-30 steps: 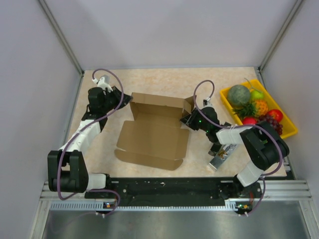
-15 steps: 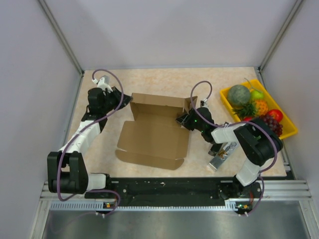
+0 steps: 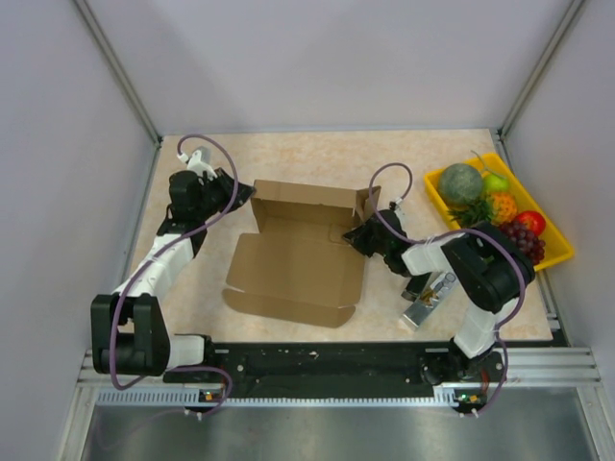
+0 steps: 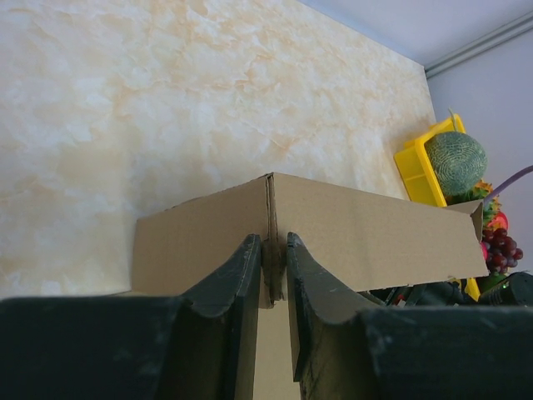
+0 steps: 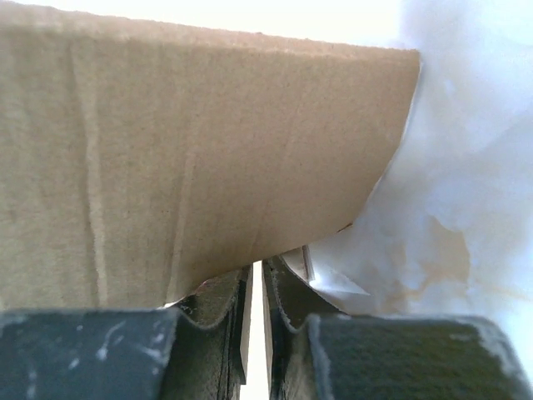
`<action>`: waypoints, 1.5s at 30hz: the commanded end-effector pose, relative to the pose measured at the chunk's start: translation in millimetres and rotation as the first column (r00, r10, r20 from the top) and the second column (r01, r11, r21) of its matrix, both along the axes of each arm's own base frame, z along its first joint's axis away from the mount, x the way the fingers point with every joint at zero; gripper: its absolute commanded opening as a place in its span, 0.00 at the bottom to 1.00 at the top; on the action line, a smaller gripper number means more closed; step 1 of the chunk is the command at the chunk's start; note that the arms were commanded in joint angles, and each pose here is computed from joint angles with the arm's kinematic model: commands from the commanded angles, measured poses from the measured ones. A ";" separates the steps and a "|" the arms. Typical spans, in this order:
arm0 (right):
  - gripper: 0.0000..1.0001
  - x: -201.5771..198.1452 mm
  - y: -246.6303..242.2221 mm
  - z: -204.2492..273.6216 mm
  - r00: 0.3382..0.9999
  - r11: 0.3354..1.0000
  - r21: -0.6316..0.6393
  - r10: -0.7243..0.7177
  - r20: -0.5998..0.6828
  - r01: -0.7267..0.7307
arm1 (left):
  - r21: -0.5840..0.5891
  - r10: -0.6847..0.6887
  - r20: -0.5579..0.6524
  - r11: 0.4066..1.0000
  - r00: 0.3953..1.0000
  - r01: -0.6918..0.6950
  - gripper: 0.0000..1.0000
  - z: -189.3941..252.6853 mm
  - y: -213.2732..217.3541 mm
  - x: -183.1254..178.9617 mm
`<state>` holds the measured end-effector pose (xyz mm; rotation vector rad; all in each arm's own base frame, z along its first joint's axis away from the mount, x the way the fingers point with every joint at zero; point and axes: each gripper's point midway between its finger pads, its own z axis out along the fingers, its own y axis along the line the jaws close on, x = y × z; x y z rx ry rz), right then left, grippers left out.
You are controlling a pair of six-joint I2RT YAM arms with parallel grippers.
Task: Fold the paper box
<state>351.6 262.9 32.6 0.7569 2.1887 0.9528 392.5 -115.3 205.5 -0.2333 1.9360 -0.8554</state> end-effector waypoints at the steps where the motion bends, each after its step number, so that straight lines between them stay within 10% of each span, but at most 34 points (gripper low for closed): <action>1: 0.08 -7.2 0.2 -13.3 0.997 0.996 -0.078 -0.039 -0.072 0.033 | -0.010 -0.039 -0.031 0.999 0.999 0.038 0.22 -7.6 -7.3 -13.8; 10: 0.09 -6.5 1.0 8.8 0.999 0.995 -0.101 0.022 0.032 -0.019 | -0.006 -0.040 -0.038 0.999 0.998 0.040 0.21 -11.8 -7.2 -13.2; 18: 0.38 -26.2 -3.1 74.3 0.922 0.927 -0.288 0.312 0.228 -0.242 | 0.004 -0.032 -0.042 0.999 0.999 0.032 0.21 -13.7 -5.0 -12.5; 30: 0.52 -96.7 -89.4 91.5 0.885 0.780 -0.537 0.448 0.124 -0.320 | 0.011 -0.030 -0.029 0.999 0.999 0.030 0.21 -8.2 -4.1 -12.4; 36: 0.68 -54.9 -114.3 194.8 0.783 0.724 -0.631 0.551 0.288 -0.278 | 0.023 -0.022 -0.036 0.999 0.999 0.023 0.21 -12.0 -2.2 -12.8; 45: 0.74 -2.7 -88.6 237.0 0.604 0.553 -0.633 0.780 0.164 -0.542 | 0.018 -0.020 -0.026 1.000 0.999 0.021 0.21 -8.5 -2.5 -10.5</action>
